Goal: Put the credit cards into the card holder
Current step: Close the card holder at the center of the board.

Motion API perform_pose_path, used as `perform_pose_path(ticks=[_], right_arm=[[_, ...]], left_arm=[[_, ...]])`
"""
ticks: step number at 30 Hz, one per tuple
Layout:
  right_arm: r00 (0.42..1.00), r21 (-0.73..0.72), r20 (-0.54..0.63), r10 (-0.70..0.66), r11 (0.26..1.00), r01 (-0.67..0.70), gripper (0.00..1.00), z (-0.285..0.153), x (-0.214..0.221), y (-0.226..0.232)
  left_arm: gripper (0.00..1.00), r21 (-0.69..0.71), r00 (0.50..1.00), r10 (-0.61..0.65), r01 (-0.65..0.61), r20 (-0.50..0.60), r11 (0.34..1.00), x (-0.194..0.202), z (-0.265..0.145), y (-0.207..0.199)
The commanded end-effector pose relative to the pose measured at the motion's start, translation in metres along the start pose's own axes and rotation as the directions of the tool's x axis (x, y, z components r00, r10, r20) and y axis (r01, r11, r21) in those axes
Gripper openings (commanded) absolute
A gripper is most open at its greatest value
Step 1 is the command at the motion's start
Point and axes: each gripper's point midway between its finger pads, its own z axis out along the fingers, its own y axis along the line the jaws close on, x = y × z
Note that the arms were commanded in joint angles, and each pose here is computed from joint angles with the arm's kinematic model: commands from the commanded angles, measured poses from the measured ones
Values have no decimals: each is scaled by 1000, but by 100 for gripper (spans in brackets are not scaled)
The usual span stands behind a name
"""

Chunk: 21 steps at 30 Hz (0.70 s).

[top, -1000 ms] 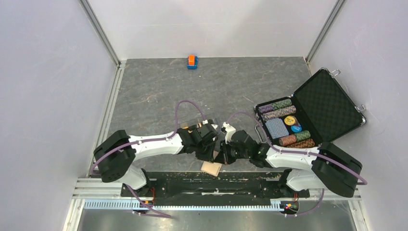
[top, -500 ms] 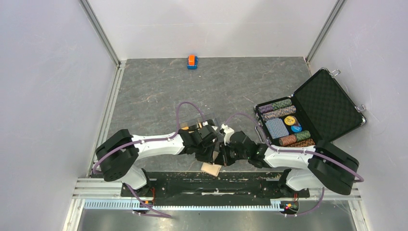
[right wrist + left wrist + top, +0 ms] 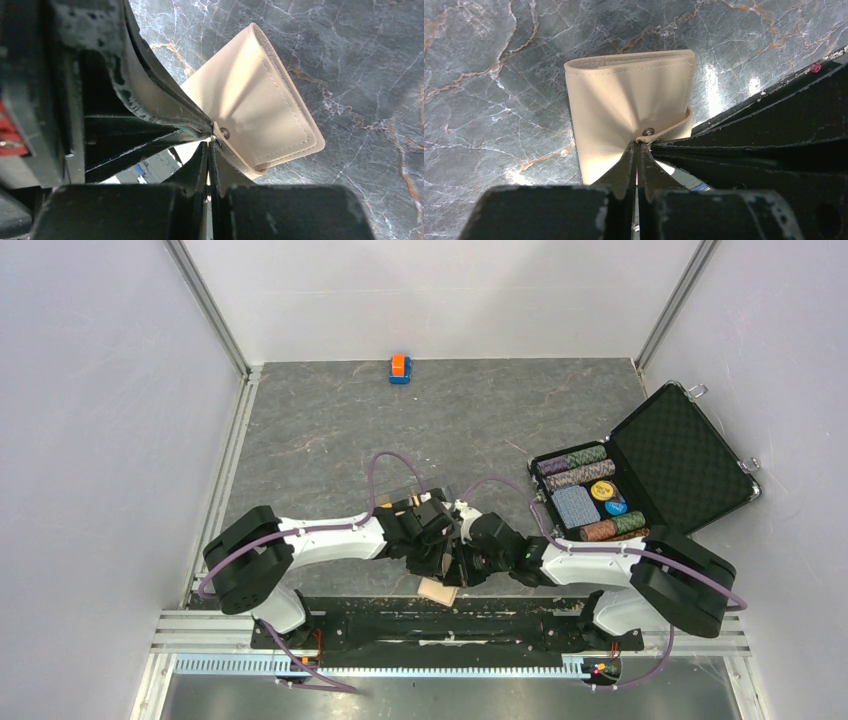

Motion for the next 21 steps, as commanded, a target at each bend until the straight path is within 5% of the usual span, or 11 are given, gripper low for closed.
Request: perform_pose_path(ticks=[1, 16, 21], right_arm=[[1000, 172, 2, -2, 985, 2, 0, 4, -2, -33], [985, -1, 173, -2, 1000, 2, 0, -15, -54, 12], [990, 3, 139, -3, 1000, 2, 0, -12, -45, 8]], left_arm=[[2, -9, 1000, 20, -20, 16, 1000, -5, 8, -2], [2, 7, 1000, 9, -9, 10, 1000, -5, 7, -3], [2, 4, 1000, 9, -9, 7, 1000, -4, 9, -3]])
